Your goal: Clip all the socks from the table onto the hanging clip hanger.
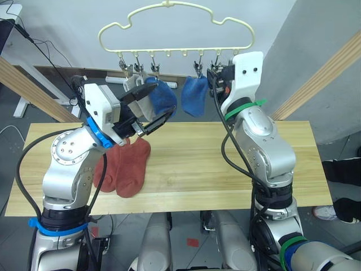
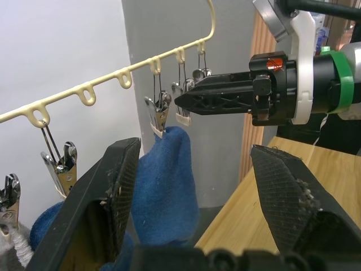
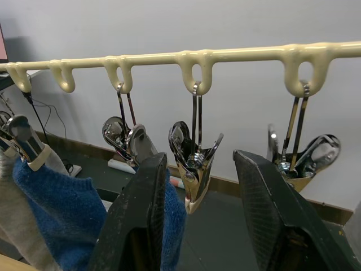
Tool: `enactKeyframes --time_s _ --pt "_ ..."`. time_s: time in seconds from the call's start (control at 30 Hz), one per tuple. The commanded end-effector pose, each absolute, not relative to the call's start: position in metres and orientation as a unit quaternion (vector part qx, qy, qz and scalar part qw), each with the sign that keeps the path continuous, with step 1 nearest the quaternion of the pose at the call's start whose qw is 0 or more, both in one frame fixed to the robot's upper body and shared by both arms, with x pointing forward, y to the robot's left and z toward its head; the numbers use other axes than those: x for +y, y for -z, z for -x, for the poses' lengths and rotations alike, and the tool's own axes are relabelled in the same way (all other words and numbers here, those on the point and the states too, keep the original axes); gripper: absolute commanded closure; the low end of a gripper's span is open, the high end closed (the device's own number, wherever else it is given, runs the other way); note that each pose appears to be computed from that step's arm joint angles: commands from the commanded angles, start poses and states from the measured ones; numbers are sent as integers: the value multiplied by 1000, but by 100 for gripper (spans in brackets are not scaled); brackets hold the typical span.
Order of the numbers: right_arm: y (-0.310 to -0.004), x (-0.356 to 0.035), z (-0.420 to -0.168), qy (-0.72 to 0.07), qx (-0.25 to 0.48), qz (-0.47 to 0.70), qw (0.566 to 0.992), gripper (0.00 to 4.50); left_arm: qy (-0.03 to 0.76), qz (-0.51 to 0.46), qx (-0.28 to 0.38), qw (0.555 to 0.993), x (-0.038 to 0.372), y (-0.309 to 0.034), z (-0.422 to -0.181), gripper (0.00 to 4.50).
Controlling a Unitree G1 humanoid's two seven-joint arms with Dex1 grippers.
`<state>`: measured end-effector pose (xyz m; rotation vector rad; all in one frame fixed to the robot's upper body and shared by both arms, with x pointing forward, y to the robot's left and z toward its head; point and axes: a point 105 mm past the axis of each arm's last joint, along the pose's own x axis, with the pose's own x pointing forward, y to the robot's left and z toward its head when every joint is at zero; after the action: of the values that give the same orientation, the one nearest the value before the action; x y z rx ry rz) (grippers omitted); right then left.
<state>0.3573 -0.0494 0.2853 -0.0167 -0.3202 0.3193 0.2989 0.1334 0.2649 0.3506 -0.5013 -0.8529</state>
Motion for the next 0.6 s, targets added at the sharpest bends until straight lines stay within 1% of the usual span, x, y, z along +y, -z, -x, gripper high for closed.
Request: enactKeyframes --time_s 0.03,0.2,0.6 --pt "-299 -48 -348 -160 -183 -12 970 256 410 -178 -260 856 130 -271 -292 109" --pt "-301 -45 -348 -157 -180 -22 971 256 410 -179 -260 856 130 -271 -292 109" --pt "-312 -43 -347 -158 -200 -32 967 256 411 -181 -260 855 129 -272 -293 109"
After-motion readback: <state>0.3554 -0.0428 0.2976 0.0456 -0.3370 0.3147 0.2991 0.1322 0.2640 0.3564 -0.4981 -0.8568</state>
